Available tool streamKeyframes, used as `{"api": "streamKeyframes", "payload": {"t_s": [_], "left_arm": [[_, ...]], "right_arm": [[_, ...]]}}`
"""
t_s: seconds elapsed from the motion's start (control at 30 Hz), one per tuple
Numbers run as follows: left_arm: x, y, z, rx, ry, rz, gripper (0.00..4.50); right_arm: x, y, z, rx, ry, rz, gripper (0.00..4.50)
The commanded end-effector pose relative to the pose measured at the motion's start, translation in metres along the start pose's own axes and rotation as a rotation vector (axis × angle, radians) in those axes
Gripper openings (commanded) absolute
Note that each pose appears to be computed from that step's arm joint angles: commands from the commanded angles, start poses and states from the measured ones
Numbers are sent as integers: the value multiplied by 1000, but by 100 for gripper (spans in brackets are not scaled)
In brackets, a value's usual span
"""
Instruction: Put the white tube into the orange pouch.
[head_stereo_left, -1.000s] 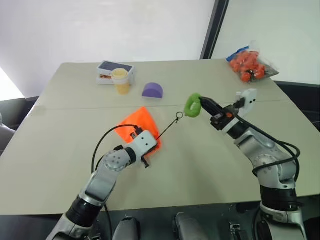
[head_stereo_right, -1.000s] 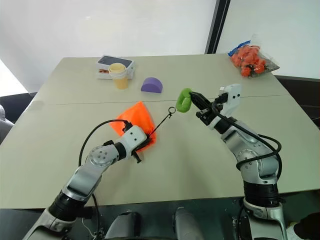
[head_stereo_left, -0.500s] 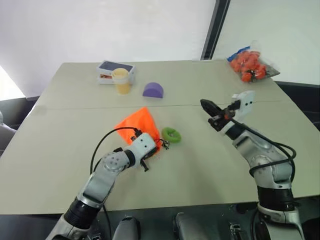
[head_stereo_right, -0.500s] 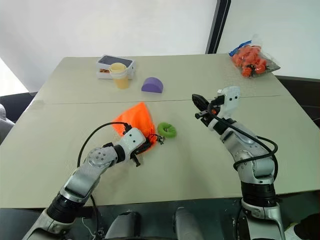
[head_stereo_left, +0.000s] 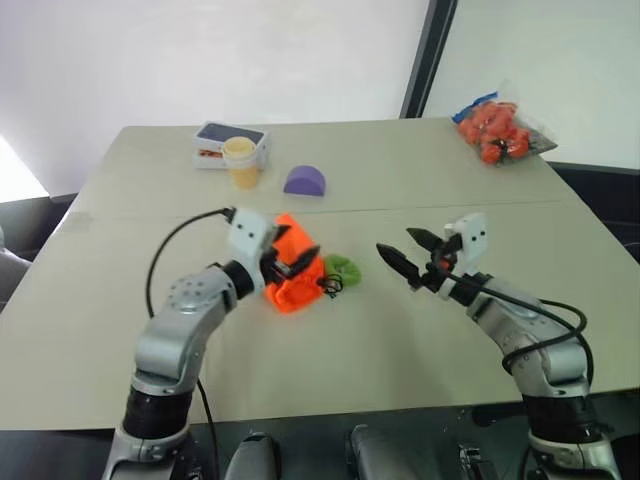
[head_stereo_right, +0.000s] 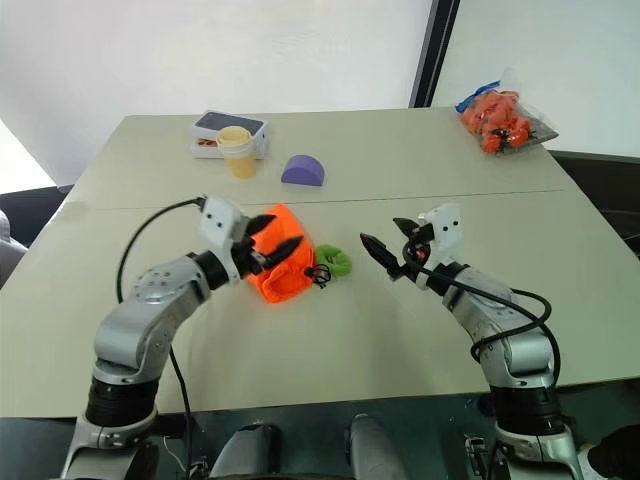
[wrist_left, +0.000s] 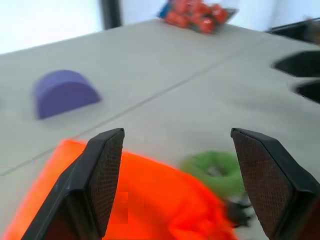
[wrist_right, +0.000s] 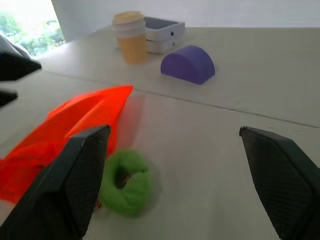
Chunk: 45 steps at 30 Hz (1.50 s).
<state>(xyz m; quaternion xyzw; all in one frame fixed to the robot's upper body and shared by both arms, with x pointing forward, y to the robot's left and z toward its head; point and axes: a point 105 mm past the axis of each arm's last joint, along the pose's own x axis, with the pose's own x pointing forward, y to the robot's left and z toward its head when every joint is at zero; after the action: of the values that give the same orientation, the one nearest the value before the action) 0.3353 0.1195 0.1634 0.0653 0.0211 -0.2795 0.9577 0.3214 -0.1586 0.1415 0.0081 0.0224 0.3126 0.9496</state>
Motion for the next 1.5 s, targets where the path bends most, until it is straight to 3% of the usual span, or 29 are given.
{"api": "streamKeyframes", "payload": {"t_s": [0.03,0.13,0.27,0.47,0.7,0.77,0.9,1.1,1.37,1.43,1.5], "left_arm": [[-13,25,-2,9,-6,88,363],[-23,37,-3,-28,-31,93,363],[-51,69,-31,-40,58,136,363],[-70,86,-44,-20,97,170,363],[-65,68,-45,-7,97,76,363],[-61,62,-43,-9,85,43,363],[-54,49,-44,34,93,-22,363],[-50,37,-41,55,81,-89,363],[-55,30,-44,61,95,-106,363],[-55,29,-45,62,98,-108,363],[-55,28,-45,63,98,-110,363]], "right_arm": [[-11,-3,5,-84,-10,33,436],[-19,-6,-1,-116,19,53,436],[-34,-9,-9,-105,41,88,436],[-40,-8,-16,-87,64,130,436],[-21,11,-21,-124,82,179,436],[-3,3,-32,-178,132,87,436],[31,-10,-32,-82,131,-62,436],[56,8,-29,42,149,-22,436],[68,29,-61,32,315,58,436],[66,27,-70,-11,356,51,387],[65,25,-74,-36,375,39,306]]}}
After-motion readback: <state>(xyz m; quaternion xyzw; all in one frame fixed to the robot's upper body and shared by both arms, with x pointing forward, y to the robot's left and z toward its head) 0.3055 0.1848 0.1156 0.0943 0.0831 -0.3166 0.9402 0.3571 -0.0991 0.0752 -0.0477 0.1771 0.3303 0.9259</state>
